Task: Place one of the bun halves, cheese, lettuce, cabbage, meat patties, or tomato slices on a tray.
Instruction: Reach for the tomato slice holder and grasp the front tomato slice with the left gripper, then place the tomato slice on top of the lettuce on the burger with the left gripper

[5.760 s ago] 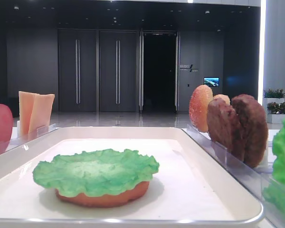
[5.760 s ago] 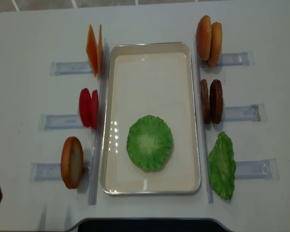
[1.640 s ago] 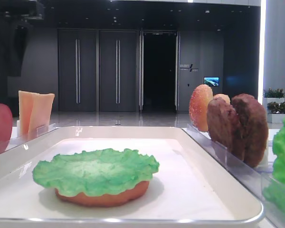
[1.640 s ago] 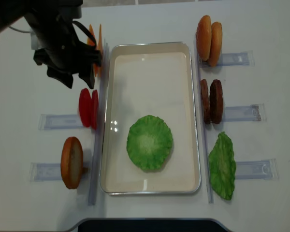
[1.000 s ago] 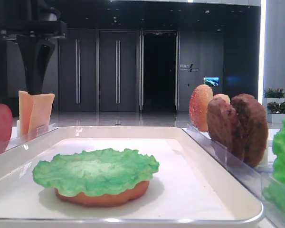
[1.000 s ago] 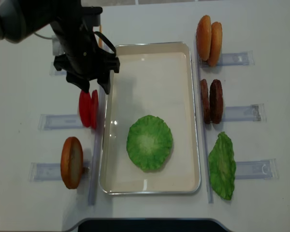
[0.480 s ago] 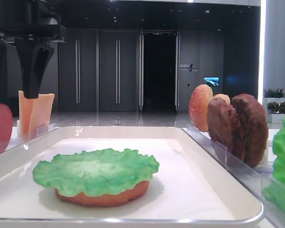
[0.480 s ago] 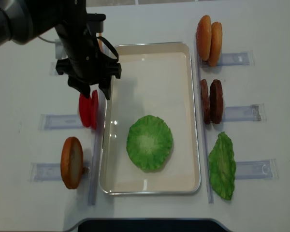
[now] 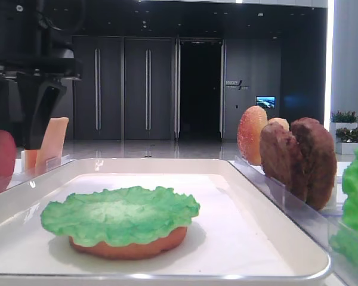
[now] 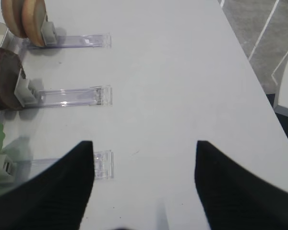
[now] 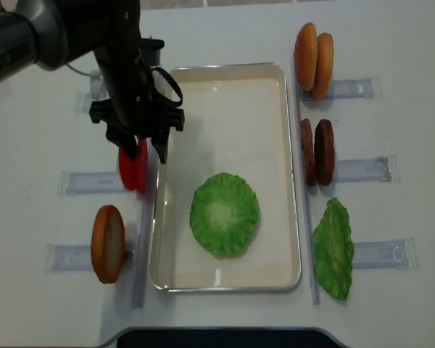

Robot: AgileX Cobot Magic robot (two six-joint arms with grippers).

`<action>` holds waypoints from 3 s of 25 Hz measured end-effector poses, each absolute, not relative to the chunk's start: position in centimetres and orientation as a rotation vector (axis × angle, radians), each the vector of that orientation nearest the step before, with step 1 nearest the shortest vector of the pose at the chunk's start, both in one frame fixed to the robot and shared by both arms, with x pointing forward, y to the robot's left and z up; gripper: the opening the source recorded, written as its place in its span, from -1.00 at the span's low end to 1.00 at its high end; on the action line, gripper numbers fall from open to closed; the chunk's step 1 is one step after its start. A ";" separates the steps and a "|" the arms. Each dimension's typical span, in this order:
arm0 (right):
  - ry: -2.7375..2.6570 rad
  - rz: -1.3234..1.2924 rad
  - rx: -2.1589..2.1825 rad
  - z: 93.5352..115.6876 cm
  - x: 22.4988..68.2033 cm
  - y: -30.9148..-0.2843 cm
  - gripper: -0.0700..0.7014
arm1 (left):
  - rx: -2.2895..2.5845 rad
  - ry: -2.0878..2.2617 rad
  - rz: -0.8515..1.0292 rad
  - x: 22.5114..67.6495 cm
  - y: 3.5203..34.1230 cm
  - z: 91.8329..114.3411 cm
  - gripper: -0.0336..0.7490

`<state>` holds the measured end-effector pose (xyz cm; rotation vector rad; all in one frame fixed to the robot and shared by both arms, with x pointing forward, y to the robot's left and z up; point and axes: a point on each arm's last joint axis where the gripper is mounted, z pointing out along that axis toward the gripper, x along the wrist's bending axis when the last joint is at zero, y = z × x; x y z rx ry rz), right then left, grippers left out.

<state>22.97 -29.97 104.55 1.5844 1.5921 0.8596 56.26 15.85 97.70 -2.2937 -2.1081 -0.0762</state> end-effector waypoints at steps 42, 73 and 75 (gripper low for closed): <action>1.592 0.860 1.584 104.6 23.0 -30.0 0.38 | -2.298 -2.050 -0.161 56.8 16.8 99.8 -0.77; 1.592 0.860 1.584 104.6 23.0 -30.0 0.38 | -2.531 -2.292 0.098 52.9 12.4 103.9 -0.77; 1.592 0.860 1.584 104.6 23.0 -30.0 0.38 | -2.537 -2.304 0.149 52.3 12.1 103.0 -0.77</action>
